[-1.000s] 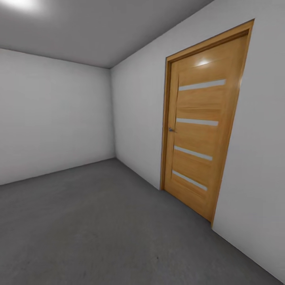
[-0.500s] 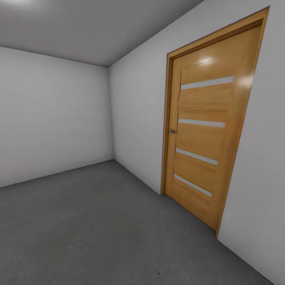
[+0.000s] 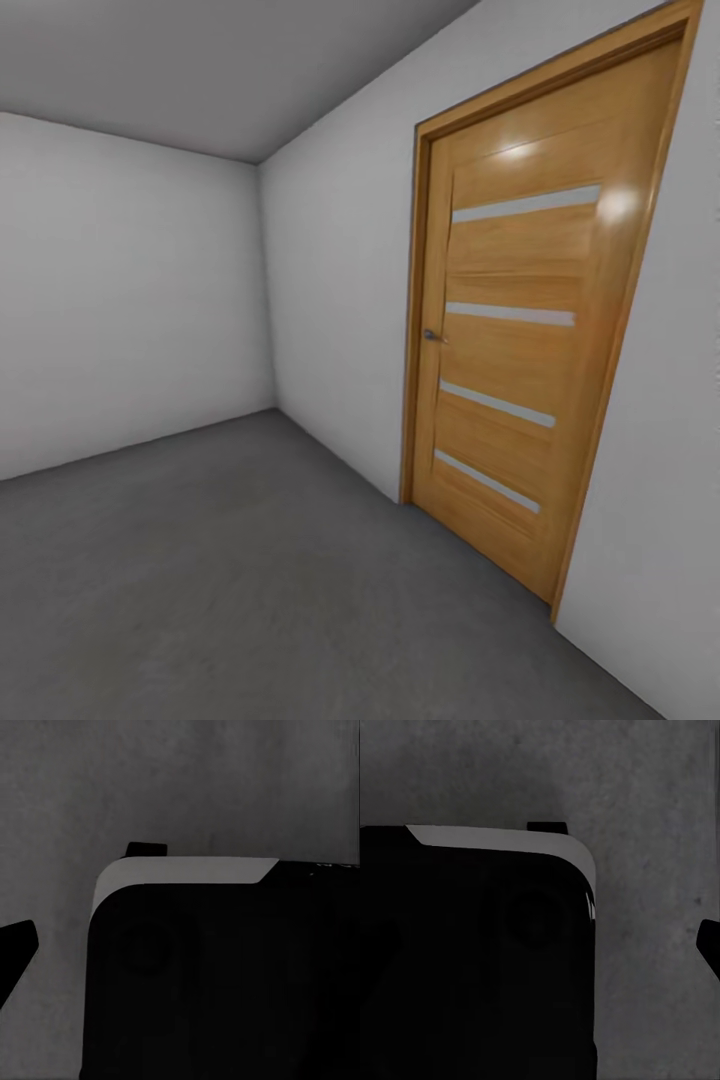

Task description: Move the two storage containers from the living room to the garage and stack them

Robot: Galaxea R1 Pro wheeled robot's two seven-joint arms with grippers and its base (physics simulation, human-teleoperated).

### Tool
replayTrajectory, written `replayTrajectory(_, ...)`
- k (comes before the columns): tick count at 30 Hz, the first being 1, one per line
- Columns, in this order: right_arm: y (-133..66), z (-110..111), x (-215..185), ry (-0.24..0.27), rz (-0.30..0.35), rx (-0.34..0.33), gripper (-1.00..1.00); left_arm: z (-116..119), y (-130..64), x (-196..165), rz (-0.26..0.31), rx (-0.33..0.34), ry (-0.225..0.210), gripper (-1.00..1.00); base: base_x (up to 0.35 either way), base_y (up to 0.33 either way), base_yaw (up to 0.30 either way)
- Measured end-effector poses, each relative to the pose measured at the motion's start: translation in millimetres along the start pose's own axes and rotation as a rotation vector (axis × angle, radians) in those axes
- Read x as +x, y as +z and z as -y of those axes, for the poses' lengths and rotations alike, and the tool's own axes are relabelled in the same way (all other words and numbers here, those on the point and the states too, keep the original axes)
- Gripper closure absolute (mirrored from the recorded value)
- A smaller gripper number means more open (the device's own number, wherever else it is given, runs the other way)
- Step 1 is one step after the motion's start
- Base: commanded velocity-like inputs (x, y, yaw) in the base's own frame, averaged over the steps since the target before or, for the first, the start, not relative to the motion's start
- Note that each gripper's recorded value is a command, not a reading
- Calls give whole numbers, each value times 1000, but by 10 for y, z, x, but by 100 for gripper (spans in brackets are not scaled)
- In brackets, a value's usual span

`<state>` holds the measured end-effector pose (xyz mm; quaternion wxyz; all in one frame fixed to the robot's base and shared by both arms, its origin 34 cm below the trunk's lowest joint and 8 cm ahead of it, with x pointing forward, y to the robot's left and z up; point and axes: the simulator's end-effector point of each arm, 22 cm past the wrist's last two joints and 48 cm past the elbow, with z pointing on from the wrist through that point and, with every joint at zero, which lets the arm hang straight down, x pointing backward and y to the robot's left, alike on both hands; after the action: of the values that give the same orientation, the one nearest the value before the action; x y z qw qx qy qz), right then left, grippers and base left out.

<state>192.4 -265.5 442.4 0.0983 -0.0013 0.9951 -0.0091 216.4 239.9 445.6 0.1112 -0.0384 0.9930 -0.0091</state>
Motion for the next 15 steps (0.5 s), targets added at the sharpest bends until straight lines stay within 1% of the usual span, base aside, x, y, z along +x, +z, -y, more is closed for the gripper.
replayTrajectory(2,0,0,0,1,0,0,-100,-1,0,-1,0,0,0,-100,322,0,-244)
replayTrajectory(5,0,0,0,2,0,0,-100,-3,0,-3,1,0,0,-100,322,0,-136)
replayTrajectory(15,0,1,-2,3,0,0,-100,1,0,-3,2,0,1,-100,322,0,-21)
